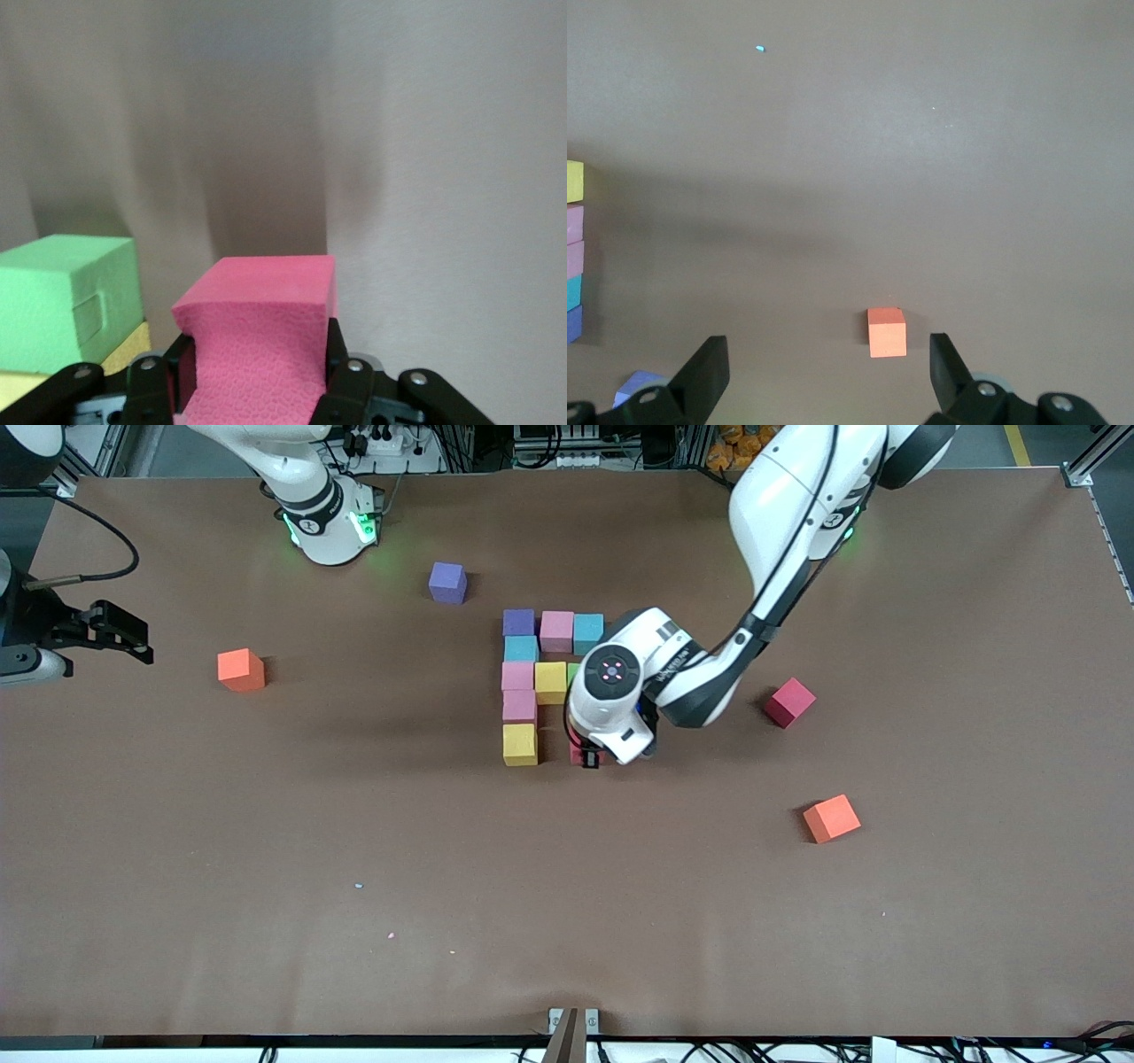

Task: Arrange 11 blocks into digit 3
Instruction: 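Lower the pink block beside yellow with the left gripper and open, then move the left gripper over the other loose pink block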

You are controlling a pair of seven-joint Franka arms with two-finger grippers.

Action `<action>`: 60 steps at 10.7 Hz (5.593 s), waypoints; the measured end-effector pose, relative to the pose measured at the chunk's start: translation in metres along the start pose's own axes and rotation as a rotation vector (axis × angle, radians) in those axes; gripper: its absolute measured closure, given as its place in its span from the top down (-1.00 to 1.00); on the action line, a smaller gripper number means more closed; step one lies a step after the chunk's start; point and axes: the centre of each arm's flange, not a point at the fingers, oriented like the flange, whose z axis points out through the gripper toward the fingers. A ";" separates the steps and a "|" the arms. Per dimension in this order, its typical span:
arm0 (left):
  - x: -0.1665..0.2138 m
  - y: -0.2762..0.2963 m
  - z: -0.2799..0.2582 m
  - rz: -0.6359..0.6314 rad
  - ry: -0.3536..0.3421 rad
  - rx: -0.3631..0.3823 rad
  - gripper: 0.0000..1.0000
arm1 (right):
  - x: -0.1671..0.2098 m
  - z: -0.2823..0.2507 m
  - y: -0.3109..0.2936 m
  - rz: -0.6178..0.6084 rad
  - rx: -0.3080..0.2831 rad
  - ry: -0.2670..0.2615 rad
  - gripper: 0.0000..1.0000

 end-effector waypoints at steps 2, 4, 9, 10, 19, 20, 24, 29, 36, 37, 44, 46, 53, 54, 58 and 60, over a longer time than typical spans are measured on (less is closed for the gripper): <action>-0.007 -0.008 0.011 -0.002 0.009 0.012 0.11 | 0.000 0.001 0.001 0.001 0.001 -0.002 1.00; -0.014 -0.012 0.019 0.007 0.011 0.015 0.11 | -0.001 0.002 0.004 0.013 0.025 -0.001 1.00; -0.030 -0.008 0.021 0.013 -0.010 0.001 0.11 | -0.005 0.004 0.014 0.038 0.060 -0.008 1.00; -0.031 -0.004 0.020 0.010 -0.016 -0.004 0.11 | -0.005 0.004 0.014 0.038 0.061 -0.010 1.00; -0.042 0.000 0.027 0.017 -0.030 -0.029 0.11 | -0.008 0.006 0.013 0.038 0.066 -0.032 1.00; -0.042 0.001 0.027 0.016 -0.031 -0.031 0.11 | -0.008 0.006 0.013 0.038 0.066 -0.032 1.00; -0.041 0.003 0.027 0.013 -0.035 -0.040 0.11 | -0.008 0.006 0.013 0.037 0.066 -0.033 1.00; -0.043 0.002 0.028 0.016 -0.041 -0.046 0.11 | -0.008 0.006 0.012 0.037 0.067 -0.036 1.00; -0.046 0.001 0.029 0.020 -0.043 -0.049 0.11 | -0.008 0.006 0.012 0.037 0.067 -0.036 1.00; -0.046 0.001 0.029 0.020 -0.042 -0.050 0.11 | -0.008 0.006 0.012 0.037 0.067 -0.036 1.00; -0.049 0.004 0.032 0.021 -0.055 -0.065 1.00 | -0.008 0.006 0.012 0.037 0.067 -0.036 1.00; -0.051 0.008 0.008 0.023 -0.063 -0.084 1.00 | -0.008 0.006 0.012 0.037 0.067 -0.036 1.00; 0.011 -0.030 -0.107 0.220 0.094 -0.102 1.00 | -0.008 0.006 0.011 0.035 0.067 -0.036 1.00; 0.038 -0.034 -0.110 0.282 0.124 -0.087 1.00 | -0.008 0.006 0.011 0.035 0.067 -0.036 1.00; 0.164 -0.051 -0.117 0.548 0.220 -0.002 1.00 | -0.008 0.007 0.011 0.036 0.068 -0.037 1.00; 0.212 -0.061 -0.100 0.638 0.235 0.043 1.00 | -0.008 0.007 0.012 0.037 0.068 -0.037 1.00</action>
